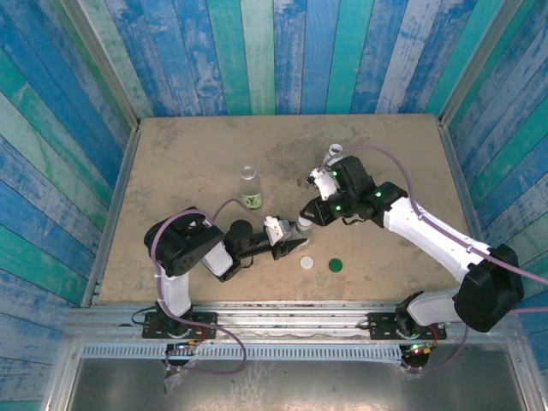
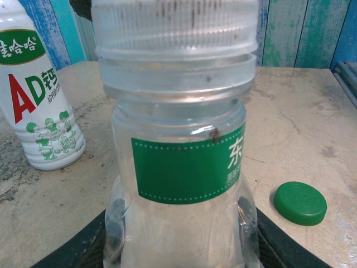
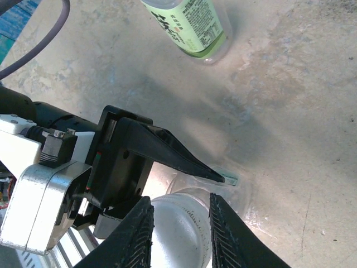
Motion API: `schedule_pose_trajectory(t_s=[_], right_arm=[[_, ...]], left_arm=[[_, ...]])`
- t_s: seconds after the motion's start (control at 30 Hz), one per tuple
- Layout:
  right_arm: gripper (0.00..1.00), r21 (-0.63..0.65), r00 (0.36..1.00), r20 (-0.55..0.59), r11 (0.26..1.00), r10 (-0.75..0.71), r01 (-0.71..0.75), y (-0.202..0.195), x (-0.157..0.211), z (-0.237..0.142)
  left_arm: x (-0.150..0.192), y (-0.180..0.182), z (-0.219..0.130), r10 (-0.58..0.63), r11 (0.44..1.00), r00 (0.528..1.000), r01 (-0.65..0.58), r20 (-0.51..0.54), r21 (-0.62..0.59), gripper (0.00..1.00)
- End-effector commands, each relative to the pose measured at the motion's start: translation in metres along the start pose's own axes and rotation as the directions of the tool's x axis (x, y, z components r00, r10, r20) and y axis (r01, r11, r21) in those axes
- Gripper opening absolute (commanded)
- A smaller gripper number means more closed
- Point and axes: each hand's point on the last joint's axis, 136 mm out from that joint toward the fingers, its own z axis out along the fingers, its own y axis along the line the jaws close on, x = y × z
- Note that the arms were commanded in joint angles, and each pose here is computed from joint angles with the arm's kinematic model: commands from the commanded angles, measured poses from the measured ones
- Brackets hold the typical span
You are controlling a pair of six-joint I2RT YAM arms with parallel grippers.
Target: Screw on the bottle caps
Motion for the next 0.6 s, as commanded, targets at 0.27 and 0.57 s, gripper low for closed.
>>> schedule_pose_trajectory(t_s=[0.27, 0.57], right_arm=[[0.21, -0.083, 0.991, -0.123, 0.994, 0.059, -0.069, 0.005, 0.051, 0.004], [0.15, -0.161, 0.990, -0.115, 0.982, 0.086, -0.104, 0.019, 0.065, -0.005]], left_arm=[[0.029, -0.006, -0.003, -0.087, 0.996, 0.991, 0.088, -0.105, 0.002, 0.00], [0.028, -0.001, -0.001, -0.106, 0.994, 0.989, 0.105, -0.104, -0.023, 0.00]])
